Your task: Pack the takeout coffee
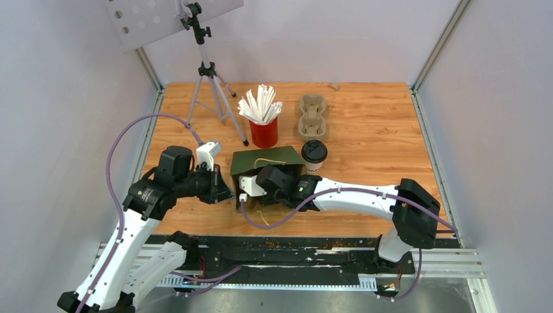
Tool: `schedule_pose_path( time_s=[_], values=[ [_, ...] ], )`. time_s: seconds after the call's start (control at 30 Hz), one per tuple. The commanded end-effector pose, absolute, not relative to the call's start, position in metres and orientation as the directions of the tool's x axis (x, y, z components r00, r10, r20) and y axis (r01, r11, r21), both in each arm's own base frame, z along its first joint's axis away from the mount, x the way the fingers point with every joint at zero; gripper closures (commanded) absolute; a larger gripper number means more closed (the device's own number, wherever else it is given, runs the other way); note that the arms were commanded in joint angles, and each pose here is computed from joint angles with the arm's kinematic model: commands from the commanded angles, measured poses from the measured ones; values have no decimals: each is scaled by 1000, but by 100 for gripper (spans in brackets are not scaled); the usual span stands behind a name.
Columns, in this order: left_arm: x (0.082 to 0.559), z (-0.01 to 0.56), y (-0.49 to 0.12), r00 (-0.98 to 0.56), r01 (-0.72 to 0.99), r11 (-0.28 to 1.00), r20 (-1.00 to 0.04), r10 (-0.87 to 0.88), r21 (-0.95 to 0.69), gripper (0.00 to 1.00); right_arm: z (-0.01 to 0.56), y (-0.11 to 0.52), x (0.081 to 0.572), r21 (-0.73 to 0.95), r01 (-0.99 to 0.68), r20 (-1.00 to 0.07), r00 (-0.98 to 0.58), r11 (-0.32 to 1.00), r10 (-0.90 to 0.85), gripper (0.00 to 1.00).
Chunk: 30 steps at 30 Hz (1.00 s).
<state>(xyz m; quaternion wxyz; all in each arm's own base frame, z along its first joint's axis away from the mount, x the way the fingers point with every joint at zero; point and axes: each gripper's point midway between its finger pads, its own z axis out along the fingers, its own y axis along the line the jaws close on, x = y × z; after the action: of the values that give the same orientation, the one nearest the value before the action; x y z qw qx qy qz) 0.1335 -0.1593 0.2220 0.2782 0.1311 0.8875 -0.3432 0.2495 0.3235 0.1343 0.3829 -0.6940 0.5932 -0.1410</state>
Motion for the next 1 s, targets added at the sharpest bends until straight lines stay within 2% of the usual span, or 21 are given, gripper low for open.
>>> schedule_pose_path(
  time_s=[0.0, 0.33, 0.73, 0.97],
  values=[
    [135, 240, -163, -773, 478, 701, -633, 49, -530, 100, 127, 321, 252, -685, -728, -282, 208, 44, -937, 25],
    [135, 238, -162, -779, 465, 708, -625, 42, -532, 100, 148, 321, 248, -678, -733, -300, 207, 55, -931, 16],
    [139, 233, -163, -794, 442, 717, -607, 34, -539, 100, 165, 323, 247, -667, -742, -311, 195, 68, -930, 13],
    [141, 233, -161, -799, 430, 730, -600, 34, -531, 100, 171, 325, 247, -662, -746, -322, 188, 79, -928, 8]
  ],
)
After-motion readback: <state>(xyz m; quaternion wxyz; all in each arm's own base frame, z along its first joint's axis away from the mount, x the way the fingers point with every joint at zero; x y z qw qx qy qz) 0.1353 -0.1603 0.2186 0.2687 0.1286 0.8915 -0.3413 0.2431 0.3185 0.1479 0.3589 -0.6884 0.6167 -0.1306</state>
